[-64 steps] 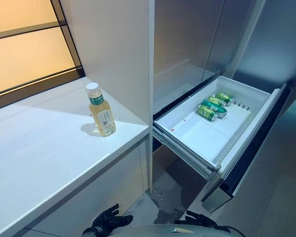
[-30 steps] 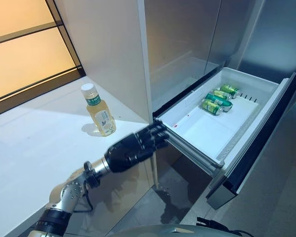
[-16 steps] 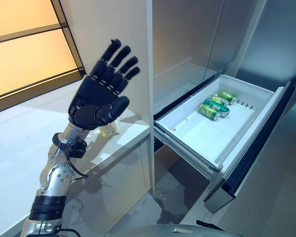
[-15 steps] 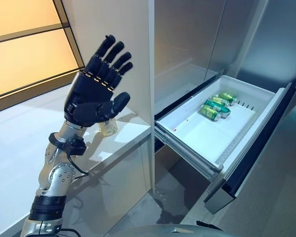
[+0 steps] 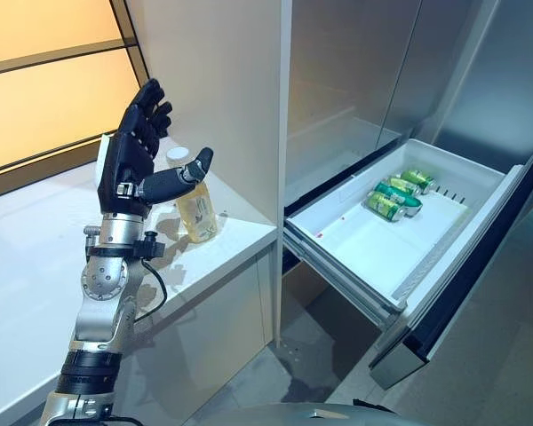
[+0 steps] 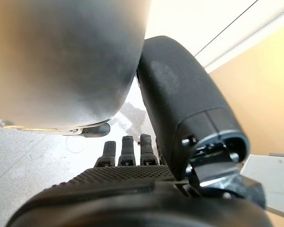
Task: Put drinks into fridge and close the fridge
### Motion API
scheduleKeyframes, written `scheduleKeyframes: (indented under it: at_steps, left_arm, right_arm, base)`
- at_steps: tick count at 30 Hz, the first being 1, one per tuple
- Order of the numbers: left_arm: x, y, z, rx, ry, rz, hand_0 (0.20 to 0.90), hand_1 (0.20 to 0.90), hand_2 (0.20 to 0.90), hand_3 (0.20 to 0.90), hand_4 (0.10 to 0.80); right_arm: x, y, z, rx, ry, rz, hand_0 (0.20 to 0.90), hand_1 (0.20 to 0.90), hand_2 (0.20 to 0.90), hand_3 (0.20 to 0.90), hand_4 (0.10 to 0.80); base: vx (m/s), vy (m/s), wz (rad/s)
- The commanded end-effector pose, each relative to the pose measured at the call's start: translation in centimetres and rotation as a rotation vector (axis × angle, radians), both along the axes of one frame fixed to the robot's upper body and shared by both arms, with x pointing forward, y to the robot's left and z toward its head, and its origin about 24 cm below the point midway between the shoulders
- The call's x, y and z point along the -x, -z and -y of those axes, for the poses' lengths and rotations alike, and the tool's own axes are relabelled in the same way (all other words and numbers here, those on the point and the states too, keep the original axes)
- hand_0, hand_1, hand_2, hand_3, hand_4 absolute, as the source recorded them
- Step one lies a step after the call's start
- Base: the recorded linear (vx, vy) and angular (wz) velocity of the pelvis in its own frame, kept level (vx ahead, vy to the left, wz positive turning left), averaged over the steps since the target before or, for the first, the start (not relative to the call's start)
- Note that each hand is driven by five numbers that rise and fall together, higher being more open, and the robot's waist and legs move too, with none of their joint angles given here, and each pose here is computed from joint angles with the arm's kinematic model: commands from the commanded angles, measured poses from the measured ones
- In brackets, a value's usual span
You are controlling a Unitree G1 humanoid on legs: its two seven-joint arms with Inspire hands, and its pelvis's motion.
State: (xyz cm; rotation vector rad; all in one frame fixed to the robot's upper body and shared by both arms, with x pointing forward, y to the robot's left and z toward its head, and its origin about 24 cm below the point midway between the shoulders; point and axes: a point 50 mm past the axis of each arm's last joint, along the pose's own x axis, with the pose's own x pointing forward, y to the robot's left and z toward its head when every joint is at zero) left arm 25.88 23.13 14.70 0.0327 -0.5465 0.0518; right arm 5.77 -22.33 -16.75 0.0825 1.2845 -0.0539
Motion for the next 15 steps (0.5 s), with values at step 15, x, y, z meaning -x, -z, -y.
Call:
scheduleKeyframes:
  at_steps: [15]
  left_arm:
    - [-1.1,-1.4,0.1,0.029,-0.108,0.070,0.900,0.900,0.900,0.900,0.800]
  right_arm:
    - [-1.5,0.2,-2.6,-0.081,-0.053,0.025,0.900,0.900,0.900,0.900,0.800]
  base:
    - [0.000,0.000,0.00]
